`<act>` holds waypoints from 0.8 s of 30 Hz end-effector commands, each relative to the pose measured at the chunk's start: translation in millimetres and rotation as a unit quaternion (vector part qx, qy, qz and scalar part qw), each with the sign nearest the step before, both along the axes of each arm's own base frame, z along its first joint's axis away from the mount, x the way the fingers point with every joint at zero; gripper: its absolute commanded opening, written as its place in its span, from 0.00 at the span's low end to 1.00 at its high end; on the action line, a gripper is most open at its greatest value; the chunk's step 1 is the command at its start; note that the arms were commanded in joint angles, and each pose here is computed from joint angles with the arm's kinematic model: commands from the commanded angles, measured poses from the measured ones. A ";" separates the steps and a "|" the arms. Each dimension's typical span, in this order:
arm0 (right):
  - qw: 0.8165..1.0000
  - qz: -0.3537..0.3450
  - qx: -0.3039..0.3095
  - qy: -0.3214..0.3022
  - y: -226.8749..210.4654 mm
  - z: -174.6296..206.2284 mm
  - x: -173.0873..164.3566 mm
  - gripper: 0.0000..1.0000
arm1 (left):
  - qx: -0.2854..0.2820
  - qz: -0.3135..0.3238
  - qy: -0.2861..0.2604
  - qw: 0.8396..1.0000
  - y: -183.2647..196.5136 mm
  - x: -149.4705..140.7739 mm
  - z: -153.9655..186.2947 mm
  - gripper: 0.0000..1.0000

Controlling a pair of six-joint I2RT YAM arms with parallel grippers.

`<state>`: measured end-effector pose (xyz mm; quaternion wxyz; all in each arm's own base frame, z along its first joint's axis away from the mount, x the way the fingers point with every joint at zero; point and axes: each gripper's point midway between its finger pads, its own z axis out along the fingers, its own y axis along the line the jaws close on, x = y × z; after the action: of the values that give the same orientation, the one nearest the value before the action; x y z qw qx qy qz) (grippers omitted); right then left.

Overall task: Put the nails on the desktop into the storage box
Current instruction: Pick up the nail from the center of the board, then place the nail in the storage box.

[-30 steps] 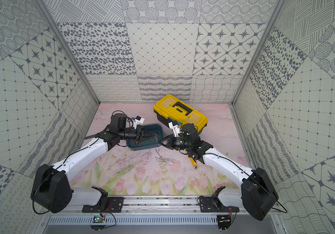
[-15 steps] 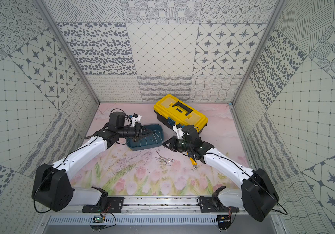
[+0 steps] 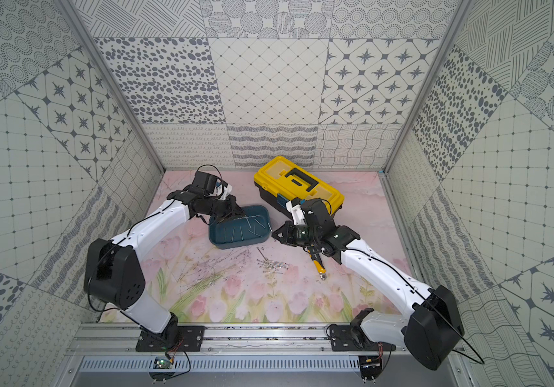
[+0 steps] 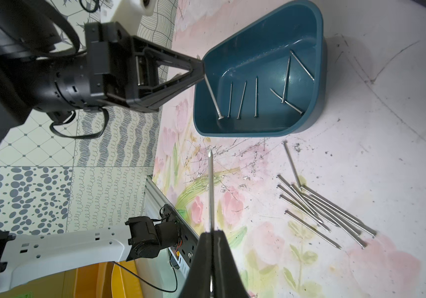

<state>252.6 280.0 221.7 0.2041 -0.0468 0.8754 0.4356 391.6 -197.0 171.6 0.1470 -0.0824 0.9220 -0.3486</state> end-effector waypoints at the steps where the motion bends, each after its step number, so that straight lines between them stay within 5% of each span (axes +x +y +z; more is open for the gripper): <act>1: 0.999 0.002 -0.013 -0.031 -5.7 14.7 -2.2 0.00 | 0.120 -0.034 0.024 0.992 28.7 5.6 -37.0 0.00; 9: 0.999 -0.004 -0.022 -0.034 -11.3 16.2 -4.1 0.00 | 0.156 -0.064 0.050 0.984 29.9 22.5 -73.9 0.00; 24: 0.999 -0.009 -0.029 -0.020 -15.3 7.7 -7.2 0.00 | 0.182 -0.088 0.089 0.975 27.9 12.2 -128.7 0.00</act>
<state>244.2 265.3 213.6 0.2000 -0.0462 0.8930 0.4004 412.3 -172.3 57.6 0.0609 -0.0251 0.9779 -0.1983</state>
